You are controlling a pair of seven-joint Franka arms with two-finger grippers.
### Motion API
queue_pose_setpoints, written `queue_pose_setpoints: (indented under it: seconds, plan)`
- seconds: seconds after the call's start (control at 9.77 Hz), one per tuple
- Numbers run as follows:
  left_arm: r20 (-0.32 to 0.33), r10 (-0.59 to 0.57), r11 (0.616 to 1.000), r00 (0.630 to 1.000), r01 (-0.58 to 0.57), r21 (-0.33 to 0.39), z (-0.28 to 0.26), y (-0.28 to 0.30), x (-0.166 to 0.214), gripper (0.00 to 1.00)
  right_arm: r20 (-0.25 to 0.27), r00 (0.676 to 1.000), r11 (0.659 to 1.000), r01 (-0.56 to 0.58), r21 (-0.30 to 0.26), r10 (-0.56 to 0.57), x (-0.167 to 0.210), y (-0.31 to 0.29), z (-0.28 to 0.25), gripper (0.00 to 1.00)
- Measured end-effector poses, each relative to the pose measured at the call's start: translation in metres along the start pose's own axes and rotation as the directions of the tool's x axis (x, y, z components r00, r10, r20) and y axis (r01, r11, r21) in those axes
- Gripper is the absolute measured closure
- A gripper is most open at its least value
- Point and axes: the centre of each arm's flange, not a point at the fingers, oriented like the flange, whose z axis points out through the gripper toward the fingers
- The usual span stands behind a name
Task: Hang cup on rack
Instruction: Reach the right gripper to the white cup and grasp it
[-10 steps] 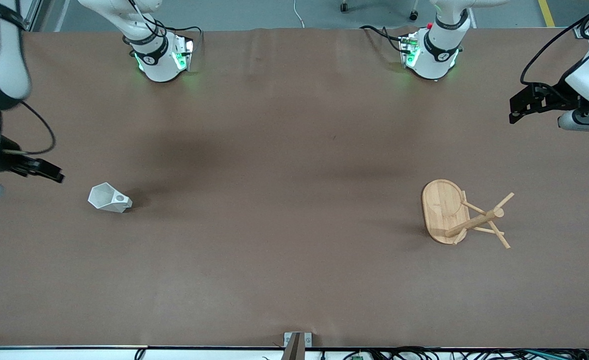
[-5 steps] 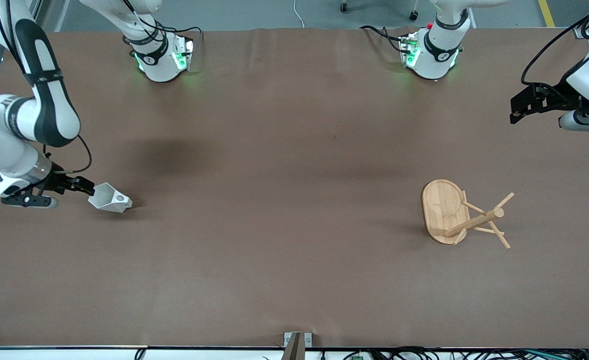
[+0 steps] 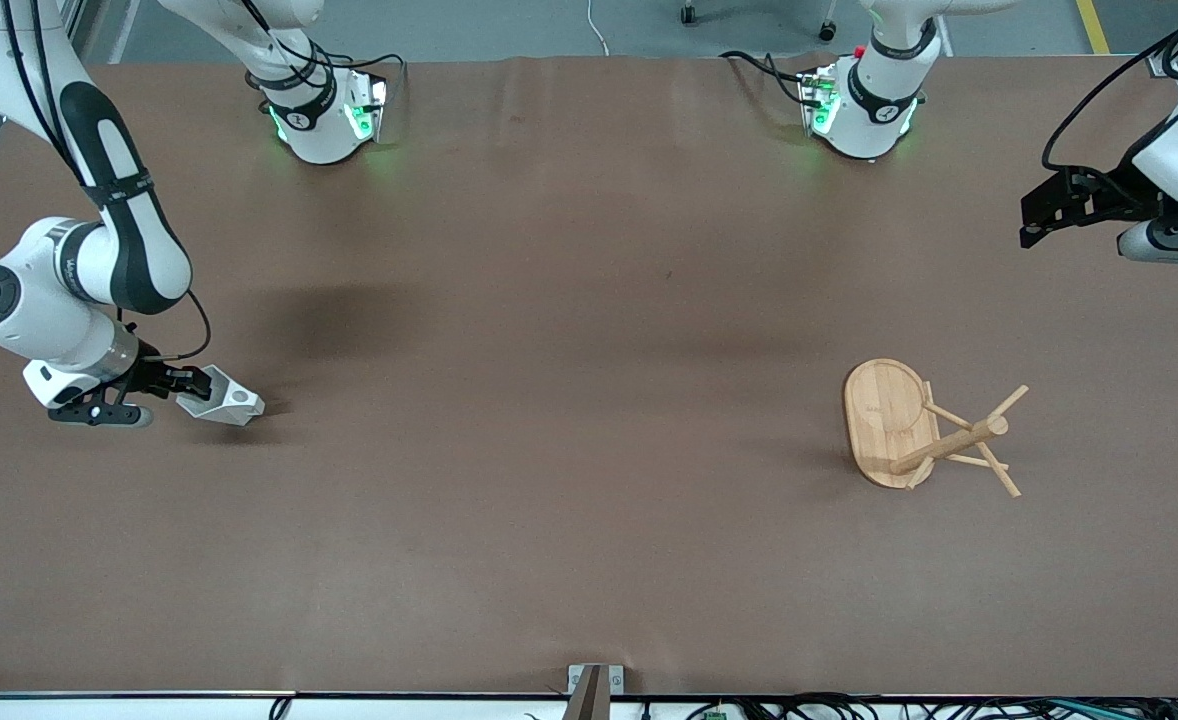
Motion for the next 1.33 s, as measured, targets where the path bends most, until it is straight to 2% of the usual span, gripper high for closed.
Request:
queue_pose_setpoints:
  seconds: [0.1, 0.2, 0.31, 0.51, 0.72, 0.82, 0.92, 1.13, 1.23, 1.33]
  plan:
    - [0.003, 0.0, 1.0, 1.0, 0.0, 0.0, 0.002, 0.0, 0.001, 0.0, 0.007, 1.0, 1.0, 0.005, 0.001, -0.005, 0.0, -0.002, 0.005, 0.44]
    - [0.007, 0.0, 1.0, 1.0, 0.0, -0.001, 0.004, 0.0, 0.002, 0.0, 0.012, 1.0, 1.0, 0.007, 0.002, -0.007, -0.001, -0.004, 0.009, 0.57]
    - [0.01, 0.0, 1.0, 1.0, 0.0, -0.001, 0.005, 0.0, 0.003, 0.0, 0.012, 1.0, 1.0, 0.008, 0.002, -0.008, -0.001, -0.004, 0.012, 0.6]
    - [0.01, 0.0, 1.0, 1.0, 0.0, -0.001, 0.006, 0.0, 0.003, 0.0, 0.008, 1.0, 1.0, 0.008, 0.002, -0.008, 0.0, -0.004, 0.014, 0.93]
    - [0.011, 0.0, 1.0, 1.0, 0.0, -0.001, 0.006, 0.0, 0.004, 0.0, 0.002, 1.0, 1.0, 0.009, 0.002, -0.009, 0.006, -0.005, 0.007, 0.96]
    - [0.011, 0.001, 1.0, 1.0, -0.001, -0.001, 0.006, 0.0, 0.004, 0.0, 0.023, 1.0, 1.0, 0.009, 0.006, -0.009, 0.009, -0.004, 0.0, 0.96]
    - [0.011, 0.005, 1.0, 1.0, -0.005, -0.001, 0.006, 0.0, 0.004, 0.0, 0.044, 0.999, 1.0, 0.01, 0.01, -0.011, 0.017, -0.004, -0.023, 0.96]
    - [0.016, 0.019, 1.0, 1.0, -0.019, -0.001, 0.006, 0.003, 0.003, 0.0, 0.087, 0.996, 0.999, 0.027, 0.033, -0.03, 0.036, -0.018, -0.105, 0.96]
    - [0.042, 0.028, 1.0, 0.999, -0.028, -0.002, 0.009, 0.006, 0.0, 0.0, 0.109, 0.993, 0.996, 0.033, 0.079, -0.041, 0.045, -0.039, -0.152, 0.96]
    - [0.076, 0.04, 0.999, 0.996, -0.039, -0.003, 0.012, 0.01, -0.003, 0.0, 0.123, 0.991, 0.987, 0.033, 0.154, -0.052, 0.05, -0.063, -0.189, 0.96]
